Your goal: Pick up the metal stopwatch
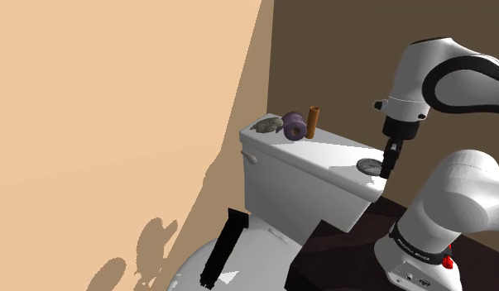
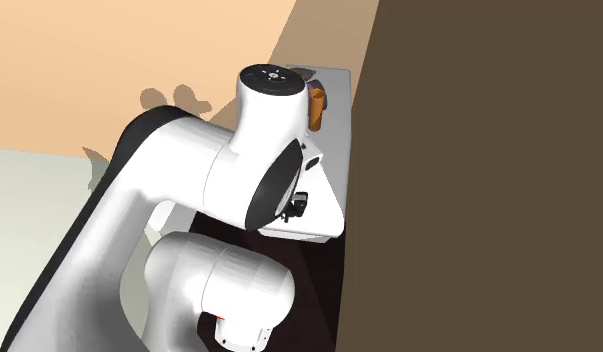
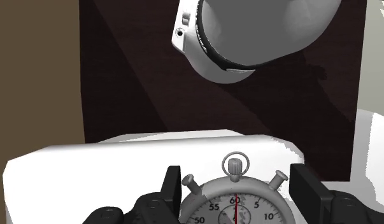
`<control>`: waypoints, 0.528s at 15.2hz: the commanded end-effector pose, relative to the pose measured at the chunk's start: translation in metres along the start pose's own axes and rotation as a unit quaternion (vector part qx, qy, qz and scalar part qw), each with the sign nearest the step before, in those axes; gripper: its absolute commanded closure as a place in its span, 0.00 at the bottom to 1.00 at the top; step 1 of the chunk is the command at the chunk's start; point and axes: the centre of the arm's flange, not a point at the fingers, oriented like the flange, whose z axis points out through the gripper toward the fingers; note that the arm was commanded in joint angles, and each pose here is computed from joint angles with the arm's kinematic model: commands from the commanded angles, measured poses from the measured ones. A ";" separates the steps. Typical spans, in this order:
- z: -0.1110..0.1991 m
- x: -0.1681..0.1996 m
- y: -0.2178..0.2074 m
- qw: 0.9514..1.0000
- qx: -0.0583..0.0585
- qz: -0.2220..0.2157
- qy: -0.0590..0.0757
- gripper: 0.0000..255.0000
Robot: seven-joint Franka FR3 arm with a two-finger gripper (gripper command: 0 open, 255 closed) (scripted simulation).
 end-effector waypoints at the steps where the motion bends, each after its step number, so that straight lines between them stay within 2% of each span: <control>1: -0.009 -0.001 -0.001 1.000 0.000 0.000 0.000 1.00; 8: -0.046 -0.005 -0.005 1.000 0.000 0.000 0.000 1.00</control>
